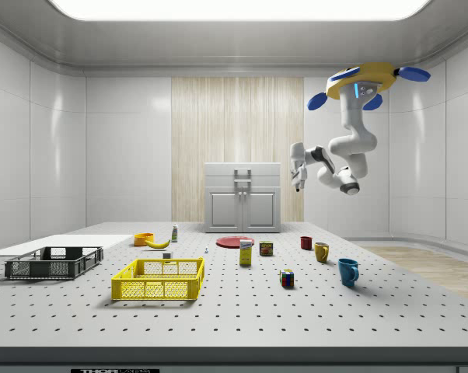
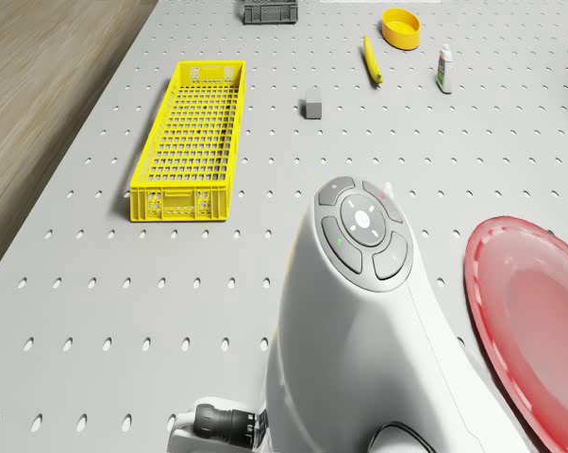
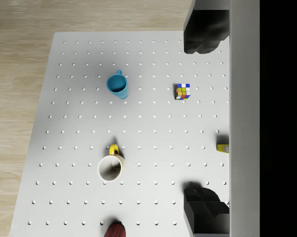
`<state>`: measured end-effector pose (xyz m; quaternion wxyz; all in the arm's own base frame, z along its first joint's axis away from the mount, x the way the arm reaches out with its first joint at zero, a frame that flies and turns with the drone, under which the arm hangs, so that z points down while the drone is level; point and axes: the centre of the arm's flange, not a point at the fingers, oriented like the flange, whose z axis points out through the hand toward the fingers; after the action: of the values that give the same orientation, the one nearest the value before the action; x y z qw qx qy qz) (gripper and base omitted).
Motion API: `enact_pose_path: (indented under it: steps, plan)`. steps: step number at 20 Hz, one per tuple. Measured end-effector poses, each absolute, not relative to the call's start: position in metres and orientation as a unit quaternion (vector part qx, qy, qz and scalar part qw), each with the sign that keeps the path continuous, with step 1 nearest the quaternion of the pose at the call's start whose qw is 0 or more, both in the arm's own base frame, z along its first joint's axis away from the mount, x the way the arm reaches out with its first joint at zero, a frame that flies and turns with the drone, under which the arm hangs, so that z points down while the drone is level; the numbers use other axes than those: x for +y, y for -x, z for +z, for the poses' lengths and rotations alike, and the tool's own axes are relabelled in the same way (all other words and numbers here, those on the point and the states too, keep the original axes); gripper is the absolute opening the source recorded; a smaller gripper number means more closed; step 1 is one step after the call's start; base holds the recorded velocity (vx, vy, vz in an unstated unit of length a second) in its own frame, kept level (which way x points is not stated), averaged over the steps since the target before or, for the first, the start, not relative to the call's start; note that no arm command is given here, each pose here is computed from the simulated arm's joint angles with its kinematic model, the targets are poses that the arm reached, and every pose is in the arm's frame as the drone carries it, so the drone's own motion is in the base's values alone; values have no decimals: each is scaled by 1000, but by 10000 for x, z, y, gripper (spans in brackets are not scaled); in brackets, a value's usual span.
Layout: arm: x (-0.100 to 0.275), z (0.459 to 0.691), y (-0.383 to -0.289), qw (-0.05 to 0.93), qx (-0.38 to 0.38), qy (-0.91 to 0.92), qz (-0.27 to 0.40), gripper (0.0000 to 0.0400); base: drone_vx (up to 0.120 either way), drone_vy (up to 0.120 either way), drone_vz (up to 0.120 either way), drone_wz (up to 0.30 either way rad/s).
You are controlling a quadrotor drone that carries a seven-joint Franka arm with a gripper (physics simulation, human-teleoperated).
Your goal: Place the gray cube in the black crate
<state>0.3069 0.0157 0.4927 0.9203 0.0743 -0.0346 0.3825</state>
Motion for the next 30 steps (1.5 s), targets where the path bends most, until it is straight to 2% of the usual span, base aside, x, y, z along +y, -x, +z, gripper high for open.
enact_pose_path:
  steps: [9,30]
  plan:
    - [29,4910,-3068,924,-8,-15,382,400,120,0,0,0]
    - [-1,4908,-3068,924,-1,-1,382,400,120,0,0,0]
